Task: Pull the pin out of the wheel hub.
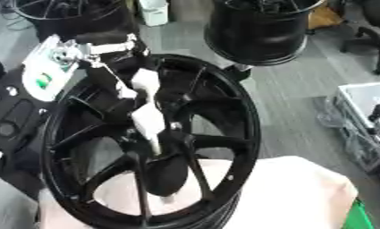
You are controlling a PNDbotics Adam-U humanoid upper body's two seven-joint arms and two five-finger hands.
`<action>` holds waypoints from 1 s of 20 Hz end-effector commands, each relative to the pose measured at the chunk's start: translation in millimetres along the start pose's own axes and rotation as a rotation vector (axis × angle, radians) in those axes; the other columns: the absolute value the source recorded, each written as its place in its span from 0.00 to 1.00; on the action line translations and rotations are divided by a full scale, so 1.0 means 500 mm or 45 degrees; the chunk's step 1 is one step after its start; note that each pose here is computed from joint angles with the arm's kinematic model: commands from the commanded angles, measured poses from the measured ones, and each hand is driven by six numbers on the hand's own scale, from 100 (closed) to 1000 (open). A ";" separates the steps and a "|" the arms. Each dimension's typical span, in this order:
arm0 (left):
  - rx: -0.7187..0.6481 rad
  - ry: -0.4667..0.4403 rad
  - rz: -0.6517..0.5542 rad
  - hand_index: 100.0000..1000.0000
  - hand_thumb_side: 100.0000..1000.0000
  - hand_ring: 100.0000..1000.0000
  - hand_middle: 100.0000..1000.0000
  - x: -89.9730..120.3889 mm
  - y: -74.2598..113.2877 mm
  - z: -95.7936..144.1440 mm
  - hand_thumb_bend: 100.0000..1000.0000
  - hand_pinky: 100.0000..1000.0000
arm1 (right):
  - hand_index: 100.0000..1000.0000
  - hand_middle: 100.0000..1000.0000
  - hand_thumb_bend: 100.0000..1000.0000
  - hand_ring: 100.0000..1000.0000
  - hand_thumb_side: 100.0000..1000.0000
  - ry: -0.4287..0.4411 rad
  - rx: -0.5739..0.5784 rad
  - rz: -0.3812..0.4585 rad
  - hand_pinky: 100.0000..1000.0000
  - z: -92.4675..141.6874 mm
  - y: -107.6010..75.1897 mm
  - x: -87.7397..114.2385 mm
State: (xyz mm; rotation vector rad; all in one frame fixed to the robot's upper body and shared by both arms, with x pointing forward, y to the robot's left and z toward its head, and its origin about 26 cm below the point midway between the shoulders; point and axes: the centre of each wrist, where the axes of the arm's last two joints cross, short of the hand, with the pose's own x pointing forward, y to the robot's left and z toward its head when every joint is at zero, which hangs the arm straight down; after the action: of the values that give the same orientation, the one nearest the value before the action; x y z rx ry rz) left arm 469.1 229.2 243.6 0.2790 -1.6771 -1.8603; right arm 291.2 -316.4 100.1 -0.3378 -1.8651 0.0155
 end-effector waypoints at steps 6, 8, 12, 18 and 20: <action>-0.168 -0.166 -0.219 0.42 0.01 0.54 0.27 0.017 0.069 0.038 0.23 0.70 | 0.88 0.70 0.07 0.70 0.30 -0.030 0.003 0.021 0.61 -0.007 -0.008 0.012; -0.149 -0.164 -0.228 0.42 0.00 0.54 0.27 0.021 0.082 0.048 0.24 0.71 | 0.88 0.70 0.07 0.70 0.30 -0.028 0.001 0.023 0.61 -0.007 -0.009 0.011; -0.022 -0.132 -0.288 0.42 0.00 0.54 0.27 0.039 0.139 0.101 0.25 0.72 | 0.88 0.70 0.07 0.70 0.30 -0.024 -0.011 0.031 0.61 -0.006 -0.013 0.010; 0.180 0.046 -0.315 0.43 0.00 0.55 0.28 0.041 0.193 0.245 0.27 0.73 | 0.88 0.70 0.07 0.70 0.30 -0.016 -0.040 0.044 0.61 -0.004 -0.021 0.007; 0.253 0.167 -0.284 0.44 0.00 0.55 0.29 0.023 0.185 0.313 0.27 0.72 | 0.88 0.70 0.07 0.70 0.30 -0.016 -0.053 0.046 0.61 -0.003 -0.023 0.007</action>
State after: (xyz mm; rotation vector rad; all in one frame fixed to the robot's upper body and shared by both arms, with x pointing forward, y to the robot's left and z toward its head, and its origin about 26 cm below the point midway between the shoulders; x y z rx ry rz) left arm 419.2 331.2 332.4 0.5797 -1.8057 -1.7193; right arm 289.4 -320.8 99.0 -0.3670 -1.8571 -0.0075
